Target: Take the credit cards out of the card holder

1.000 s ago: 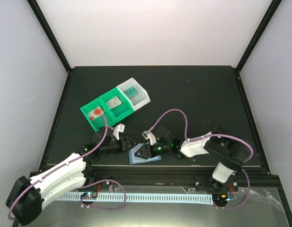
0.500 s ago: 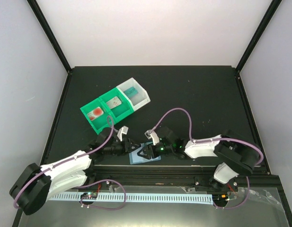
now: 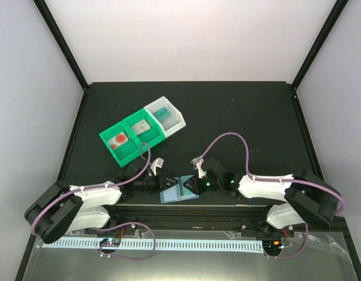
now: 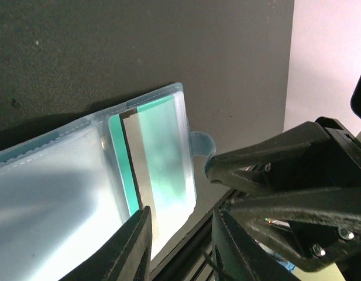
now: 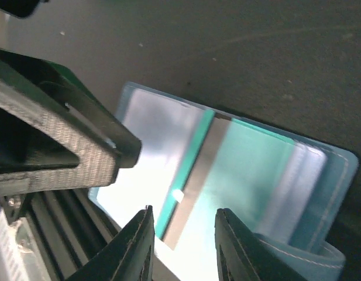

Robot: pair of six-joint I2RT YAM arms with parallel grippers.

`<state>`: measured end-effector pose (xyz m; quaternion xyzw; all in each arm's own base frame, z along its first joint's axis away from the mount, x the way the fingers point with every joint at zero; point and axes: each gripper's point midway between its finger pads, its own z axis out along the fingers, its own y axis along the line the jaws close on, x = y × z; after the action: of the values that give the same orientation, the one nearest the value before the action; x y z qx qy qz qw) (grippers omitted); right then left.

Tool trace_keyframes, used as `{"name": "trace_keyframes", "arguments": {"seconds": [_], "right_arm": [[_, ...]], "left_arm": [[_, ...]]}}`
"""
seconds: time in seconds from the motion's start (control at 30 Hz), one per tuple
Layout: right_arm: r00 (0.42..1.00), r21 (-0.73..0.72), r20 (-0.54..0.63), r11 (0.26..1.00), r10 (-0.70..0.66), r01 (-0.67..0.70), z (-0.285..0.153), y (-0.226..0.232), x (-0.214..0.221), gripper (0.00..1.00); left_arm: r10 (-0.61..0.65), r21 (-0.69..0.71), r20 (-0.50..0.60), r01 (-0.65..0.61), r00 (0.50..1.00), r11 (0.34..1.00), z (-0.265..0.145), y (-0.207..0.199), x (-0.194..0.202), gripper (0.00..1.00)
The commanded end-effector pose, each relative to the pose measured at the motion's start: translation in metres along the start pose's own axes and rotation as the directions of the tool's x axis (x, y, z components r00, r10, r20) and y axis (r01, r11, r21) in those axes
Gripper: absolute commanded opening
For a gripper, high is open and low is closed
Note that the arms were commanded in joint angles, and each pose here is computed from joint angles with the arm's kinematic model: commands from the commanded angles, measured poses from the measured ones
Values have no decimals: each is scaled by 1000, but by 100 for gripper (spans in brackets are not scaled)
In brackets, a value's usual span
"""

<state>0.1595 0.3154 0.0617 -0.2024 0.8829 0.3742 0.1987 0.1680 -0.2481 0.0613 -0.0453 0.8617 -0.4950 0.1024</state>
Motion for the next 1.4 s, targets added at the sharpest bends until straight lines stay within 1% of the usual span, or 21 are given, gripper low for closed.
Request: {"name": "trace_keyframes", "arguments": {"seconds": [0.0,0.23,0.37,0.43,0.53,0.63,0.73,0.83,0.97,1.07,1.17,1.2,1.23,1.27,1.3,1.33,1.37], "right_arm": [[1000,73,-25,997,16,-14,3,-20,8,31],[1000,174,-16,984,27,-23,5,-42,10,27],[999,203,-32,979,28,-21,6,-51,18,25],[998,191,-44,981,35,-26,9,-52,24,24],[997,186,-60,982,55,-43,12,-56,32,22],[997,187,-53,981,63,-52,11,-58,34,20],[997,191,-51,980,65,-54,10,-59,36,19],[997,203,-44,978,66,-56,8,-61,35,17],[997,237,-44,970,69,-57,7,-68,37,16],[997,244,-38,968,74,-63,6,-71,39,16],[996,248,-37,966,81,-70,6,-73,41,16],[996,247,-39,967,81,-69,7,-73,42,16],[996,243,-44,968,81,-68,7,-73,43,16],[995,245,-52,967,84,-69,8,-73,44,16],[995,247,-56,967,84,-68,8,-73,44,16],[995,247,-58,967,86,-69,8,-73,44,16],[995,248,-58,966,87,-70,8,-74,45,16]], "left_arm": [[29,39,4,-30,1000,999,6,-10,-2,30],[3,-58,-11,-3,1000,998,17,17,1,31],[17,-99,-18,-19,1000,995,23,23,2,31],[33,-100,-23,-35,999,994,27,22,4,30],[24,-86,-32,-27,999,996,33,19,7,28],[30,-67,-35,-32,999,997,37,14,9,27],[32,-62,-34,-34,999,998,39,12,10,21],[36,-38,-7,-36,999,999,36,7,9,12],[41,-44,16,-40,999,998,31,5,6,8],[50,-33,15,-49,999,998,30,2,6,2],[37,-37,19,-36,999,999,29,6,7,2],[35,-41,19,-34,999,999,28,7,8,6],[32,-47,19,-31,999,998,28,9,9,13],[30,-50,19,-29,999,998,28,10,9,16],[31,-51,16,-30,999,998,28,11,10,15],[34,-47,12,-33,999,998,28,11,11,10],[38,-42,8,-37,999,998,28,11,12,3]]}}
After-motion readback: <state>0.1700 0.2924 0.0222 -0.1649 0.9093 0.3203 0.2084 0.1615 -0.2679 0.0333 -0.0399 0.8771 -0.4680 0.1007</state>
